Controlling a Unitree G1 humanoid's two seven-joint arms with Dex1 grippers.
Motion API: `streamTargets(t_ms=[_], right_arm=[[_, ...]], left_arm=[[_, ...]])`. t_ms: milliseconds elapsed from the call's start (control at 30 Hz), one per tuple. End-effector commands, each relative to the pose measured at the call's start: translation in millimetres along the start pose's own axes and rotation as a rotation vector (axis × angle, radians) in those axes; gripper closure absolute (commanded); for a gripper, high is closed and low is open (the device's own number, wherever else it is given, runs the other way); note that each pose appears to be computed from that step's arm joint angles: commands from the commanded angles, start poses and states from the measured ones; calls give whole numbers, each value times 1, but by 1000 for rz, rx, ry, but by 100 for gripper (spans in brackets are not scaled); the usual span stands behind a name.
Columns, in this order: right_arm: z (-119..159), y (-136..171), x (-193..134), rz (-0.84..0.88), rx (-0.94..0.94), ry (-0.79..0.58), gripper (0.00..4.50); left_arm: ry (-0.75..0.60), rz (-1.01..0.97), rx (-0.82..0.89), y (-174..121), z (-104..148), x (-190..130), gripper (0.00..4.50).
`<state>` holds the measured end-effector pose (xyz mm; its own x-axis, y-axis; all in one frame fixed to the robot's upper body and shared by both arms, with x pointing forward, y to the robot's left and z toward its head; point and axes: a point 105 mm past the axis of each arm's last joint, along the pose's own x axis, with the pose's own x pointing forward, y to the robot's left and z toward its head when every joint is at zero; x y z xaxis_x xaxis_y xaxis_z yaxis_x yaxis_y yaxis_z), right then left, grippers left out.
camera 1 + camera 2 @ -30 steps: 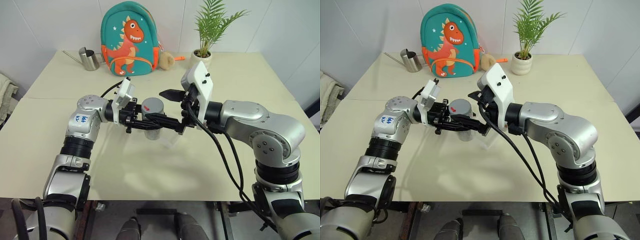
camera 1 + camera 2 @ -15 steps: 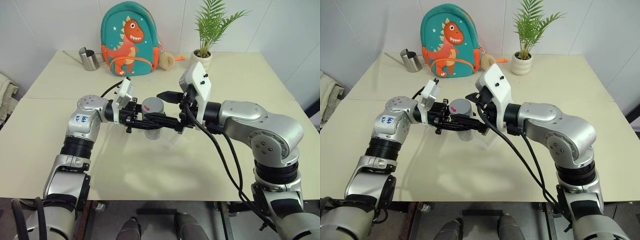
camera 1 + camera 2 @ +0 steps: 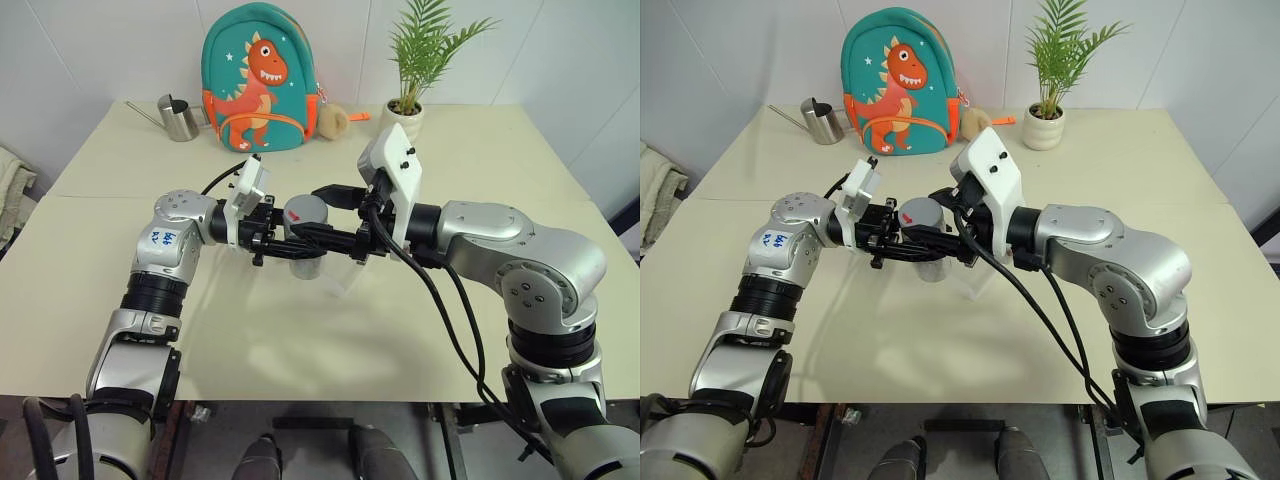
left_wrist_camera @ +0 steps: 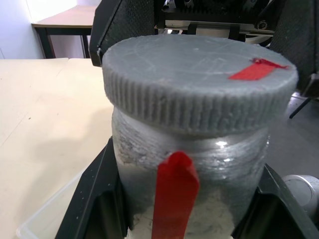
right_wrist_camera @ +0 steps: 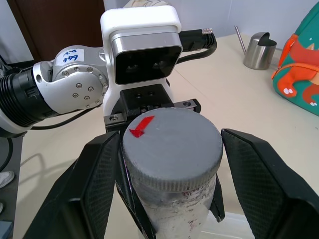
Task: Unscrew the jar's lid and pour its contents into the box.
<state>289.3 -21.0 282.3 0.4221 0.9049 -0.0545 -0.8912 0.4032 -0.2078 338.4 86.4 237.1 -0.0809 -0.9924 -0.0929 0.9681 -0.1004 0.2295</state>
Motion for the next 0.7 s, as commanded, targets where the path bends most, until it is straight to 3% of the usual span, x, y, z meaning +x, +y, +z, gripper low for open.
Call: streamTargets(t_ms=[33,367,433,700], right_arm=[[13,6,1,23,-55,-35,117],[12,5,1,18,-55,-34,117],[14,5,1,18,-57,-39,175],[16,4,0,18,-58,-49,175]], left_arm=[[-11,-9,58,0,13,2,257],[-12,-12,57,0,13,3,257],[-11,-11,57,0,13,2,257],[-11,-8,55,0,13,2,257]])
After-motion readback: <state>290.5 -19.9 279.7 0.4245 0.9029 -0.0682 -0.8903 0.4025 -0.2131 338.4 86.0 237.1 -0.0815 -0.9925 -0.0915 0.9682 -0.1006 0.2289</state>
